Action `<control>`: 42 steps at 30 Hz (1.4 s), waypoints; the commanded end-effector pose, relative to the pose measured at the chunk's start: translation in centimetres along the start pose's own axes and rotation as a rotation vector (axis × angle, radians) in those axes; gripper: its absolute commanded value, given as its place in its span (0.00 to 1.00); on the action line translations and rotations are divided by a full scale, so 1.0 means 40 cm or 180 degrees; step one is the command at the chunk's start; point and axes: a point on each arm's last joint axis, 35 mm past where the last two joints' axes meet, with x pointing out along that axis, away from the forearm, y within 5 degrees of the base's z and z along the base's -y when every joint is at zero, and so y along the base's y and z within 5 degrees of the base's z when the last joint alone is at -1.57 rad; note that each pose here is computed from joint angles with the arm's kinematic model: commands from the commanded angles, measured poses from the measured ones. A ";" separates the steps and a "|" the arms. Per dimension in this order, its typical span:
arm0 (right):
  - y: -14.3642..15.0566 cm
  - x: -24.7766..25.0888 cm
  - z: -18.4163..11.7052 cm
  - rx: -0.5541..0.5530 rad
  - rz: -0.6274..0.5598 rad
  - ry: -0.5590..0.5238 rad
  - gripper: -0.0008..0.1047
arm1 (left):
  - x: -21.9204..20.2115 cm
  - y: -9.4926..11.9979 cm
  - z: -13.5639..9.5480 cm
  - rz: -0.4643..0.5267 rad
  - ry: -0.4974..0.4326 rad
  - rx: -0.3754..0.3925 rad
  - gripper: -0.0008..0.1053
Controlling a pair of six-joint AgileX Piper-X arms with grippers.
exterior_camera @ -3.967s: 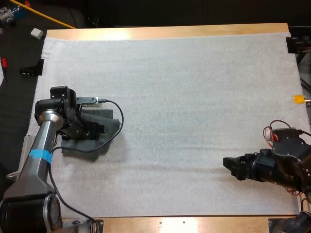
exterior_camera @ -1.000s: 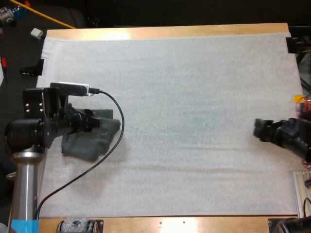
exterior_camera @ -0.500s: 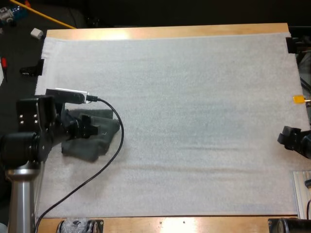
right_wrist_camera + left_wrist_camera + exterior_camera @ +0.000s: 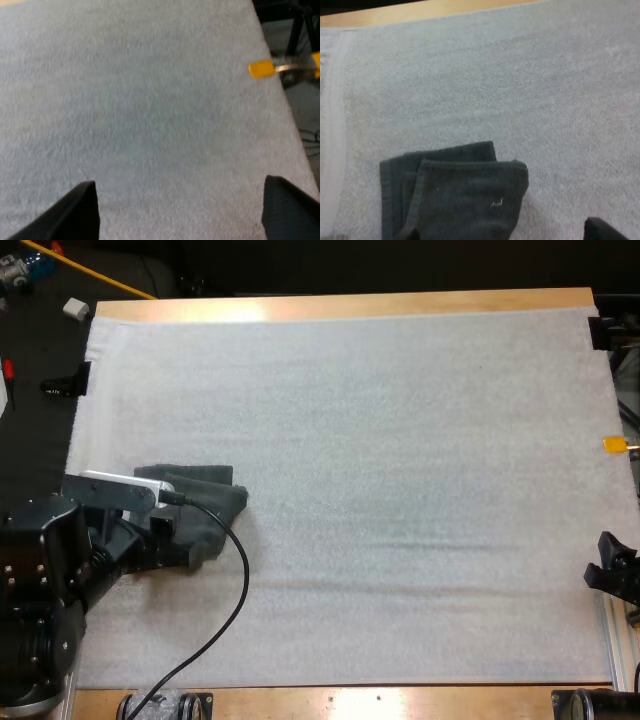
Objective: Pick towel from pile, fold and stack
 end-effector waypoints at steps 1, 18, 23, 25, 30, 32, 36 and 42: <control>0.002 -0.003 -0.006 -0.0053 0.0033 0.0079 0.62 | -0.015 0.000 -0.027 0.0023 -0.0066 0.0022 0.59; 0.034 -0.158 -0.110 -0.0132 -0.0065 -0.0687 0.62 | -0.174 0.007 -0.310 0.0021 -0.0980 0.0188 0.59; 0.041 -0.186 -0.141 -0.0128 -0.0132 -0.0839 0.62 | -0.205 0.008 -0.375 -0.0013 -0.1121 0.0208 0.59; 0.045 -0.196 -0.156 -0.0118 -0.0162 -0.0890 0.62 | -0.216 0.009 -0.405 -0.0024 -0.1148 0.0208 0.59; 0.051 -0.208 -0.181 -0.0091 -0.0159 -0.0877 0.62 | -0.212 0.012 -0.433 -0.0015 -0.0895 0.0182 0.59; 0.052 -0.208 -0.186 -0.0081 -0.0126 -0.0829 0.62 | -0.210 0.013 -0.439 -0.0012 -0.0821 0.0174 0.59; 0.053 -0.206 -0.192 -0.0075 -0.0116 -0.0749 0.62 | -0.208 0.013 -0.445 -0.0022 -0.0749 0.0171 0.59; 0.052 -0.201 -0.191 -0.0075 -0.0125 -0.0758 0.62 | -0.206 0.012 -0.441 -0.0044 -0.0780 0.0193 0.59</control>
